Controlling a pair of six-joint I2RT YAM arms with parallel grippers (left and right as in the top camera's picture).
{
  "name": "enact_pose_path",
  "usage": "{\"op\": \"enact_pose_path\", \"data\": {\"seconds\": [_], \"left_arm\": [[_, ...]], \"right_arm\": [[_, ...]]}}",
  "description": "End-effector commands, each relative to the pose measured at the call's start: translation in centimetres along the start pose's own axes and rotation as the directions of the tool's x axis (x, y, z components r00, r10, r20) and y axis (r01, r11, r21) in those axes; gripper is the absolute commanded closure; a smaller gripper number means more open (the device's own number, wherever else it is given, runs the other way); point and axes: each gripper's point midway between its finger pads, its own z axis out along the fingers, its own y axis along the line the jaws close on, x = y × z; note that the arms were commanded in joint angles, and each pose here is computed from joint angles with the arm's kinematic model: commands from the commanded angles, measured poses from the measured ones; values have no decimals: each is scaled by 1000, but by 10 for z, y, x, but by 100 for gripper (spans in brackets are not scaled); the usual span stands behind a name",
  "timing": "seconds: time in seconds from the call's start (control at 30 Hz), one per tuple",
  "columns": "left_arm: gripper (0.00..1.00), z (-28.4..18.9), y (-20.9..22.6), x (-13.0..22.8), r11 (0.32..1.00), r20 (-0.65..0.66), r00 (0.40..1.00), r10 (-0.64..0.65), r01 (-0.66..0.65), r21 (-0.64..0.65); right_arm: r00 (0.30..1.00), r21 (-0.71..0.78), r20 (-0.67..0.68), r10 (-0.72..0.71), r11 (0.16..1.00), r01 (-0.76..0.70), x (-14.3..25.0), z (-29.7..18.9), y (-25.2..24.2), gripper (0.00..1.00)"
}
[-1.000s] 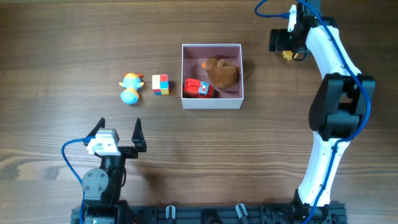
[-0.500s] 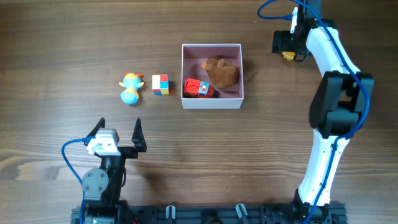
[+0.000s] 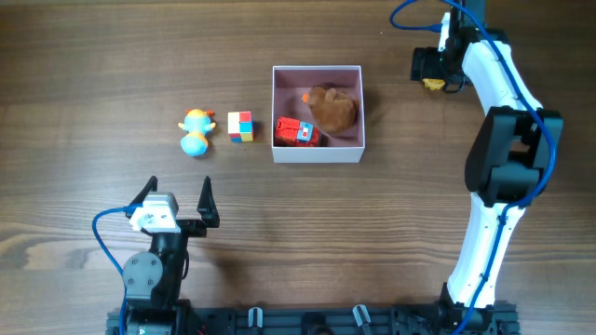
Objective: Pack container
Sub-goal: 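Move the right gripper to the yellow round toy and grasp it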
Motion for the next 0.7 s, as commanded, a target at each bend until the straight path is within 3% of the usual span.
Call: {"op": "enact_pose_path", "data": {"seconds": [0.0,0.37,0.47,0.5,0.67], "left_arm": [[0,0,-1,1,1000,-1,1000,16,-16,10],[0,0,-1,1,1000,-1,1000,16,-16,10],[0,0,-1,1,1000,-1,1000,16,-16,10],[0,0,-1,1,1000,-1,1000,16,-16,10],[0,0,-1,1,1000,-1,1000,16,-16,10]], "right_arm": [[999,-8,-33,16,1000,-16,7,16,1,0],[999,-6,-43,15,1000,-16,11,23,0,1],[999,-6,-32,16,1000,-17,9,24,0,21],[999,-6,-32,17,1000,-17,9,24,0,22],[999,-6,-35,17,1000,-18,9,24,0,45]]}}
